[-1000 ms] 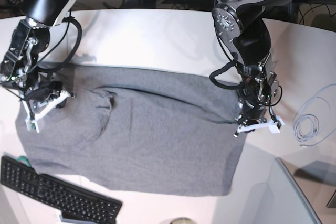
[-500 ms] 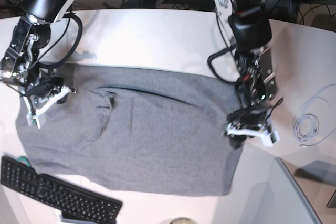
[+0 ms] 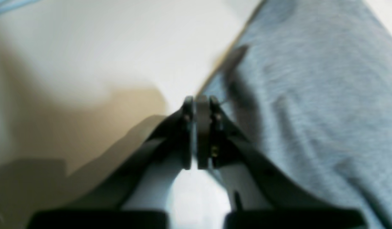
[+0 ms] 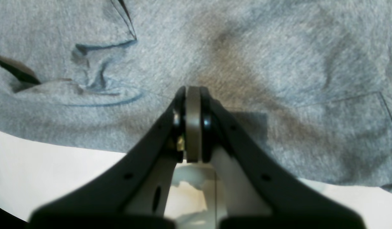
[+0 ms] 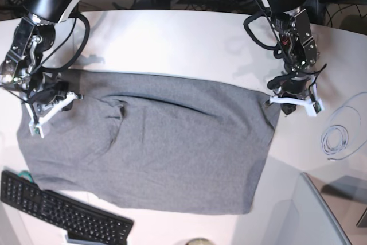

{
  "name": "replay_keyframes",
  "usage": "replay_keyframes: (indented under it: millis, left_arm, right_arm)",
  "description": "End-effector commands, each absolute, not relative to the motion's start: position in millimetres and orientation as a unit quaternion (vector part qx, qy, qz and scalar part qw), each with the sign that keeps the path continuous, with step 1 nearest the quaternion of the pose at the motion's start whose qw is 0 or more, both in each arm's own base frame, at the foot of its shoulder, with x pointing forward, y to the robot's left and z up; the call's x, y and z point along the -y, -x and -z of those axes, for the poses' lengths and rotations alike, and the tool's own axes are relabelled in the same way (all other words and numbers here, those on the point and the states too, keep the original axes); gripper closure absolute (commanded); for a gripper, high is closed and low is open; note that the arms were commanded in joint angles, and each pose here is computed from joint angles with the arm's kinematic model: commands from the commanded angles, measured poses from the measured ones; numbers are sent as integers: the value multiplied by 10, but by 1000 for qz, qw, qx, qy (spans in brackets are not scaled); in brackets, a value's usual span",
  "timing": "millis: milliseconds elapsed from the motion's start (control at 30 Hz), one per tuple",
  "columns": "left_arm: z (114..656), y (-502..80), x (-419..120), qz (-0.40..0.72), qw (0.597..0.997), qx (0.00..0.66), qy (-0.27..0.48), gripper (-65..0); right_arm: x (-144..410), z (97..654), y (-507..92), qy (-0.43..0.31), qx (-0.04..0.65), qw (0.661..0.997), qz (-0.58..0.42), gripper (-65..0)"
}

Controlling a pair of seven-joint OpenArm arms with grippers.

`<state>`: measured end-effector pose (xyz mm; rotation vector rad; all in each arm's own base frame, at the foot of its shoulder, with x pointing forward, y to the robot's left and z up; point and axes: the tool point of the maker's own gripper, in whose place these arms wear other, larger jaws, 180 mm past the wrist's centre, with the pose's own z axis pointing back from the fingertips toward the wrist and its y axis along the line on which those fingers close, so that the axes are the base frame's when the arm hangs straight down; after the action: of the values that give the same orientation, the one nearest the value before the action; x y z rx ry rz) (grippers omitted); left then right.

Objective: Layout the t-shirt on the table in an organized manner, then fold the t-shirt properly
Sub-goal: 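Pull the shirt edge taut between both grippers and smooth it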

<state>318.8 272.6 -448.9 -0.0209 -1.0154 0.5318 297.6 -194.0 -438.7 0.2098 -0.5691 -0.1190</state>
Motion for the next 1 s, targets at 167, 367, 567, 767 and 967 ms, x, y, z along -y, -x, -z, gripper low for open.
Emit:
replay_keyframes:
  millis: [167,367,567,767,967]
  left_arm:
    - [4306,-3315,-2817,-244,826,509,6,-255]
    - [4376,-3381,-2643,-227,835,500,22,-283]
    - [4592,-3444,-2461,-224,850,474,40,-281]
    - [4637,-3396,-2491,-229,852,469,38,-211]
    - [4685,-3277,-2650,-227,858,461,22,0]
  right_arm:
    - [1947,4266,-3099,-104,306,945,53,0]
    - [1952,4266,-3097,-104,306,945,54,0]
    - [1945,4267,-3097,-105,306,945,54,0]
    - [1965,4264,-3097,-103,306,945,54,0]
    - [1965,4264,-3097,-103,306,945,54,0]
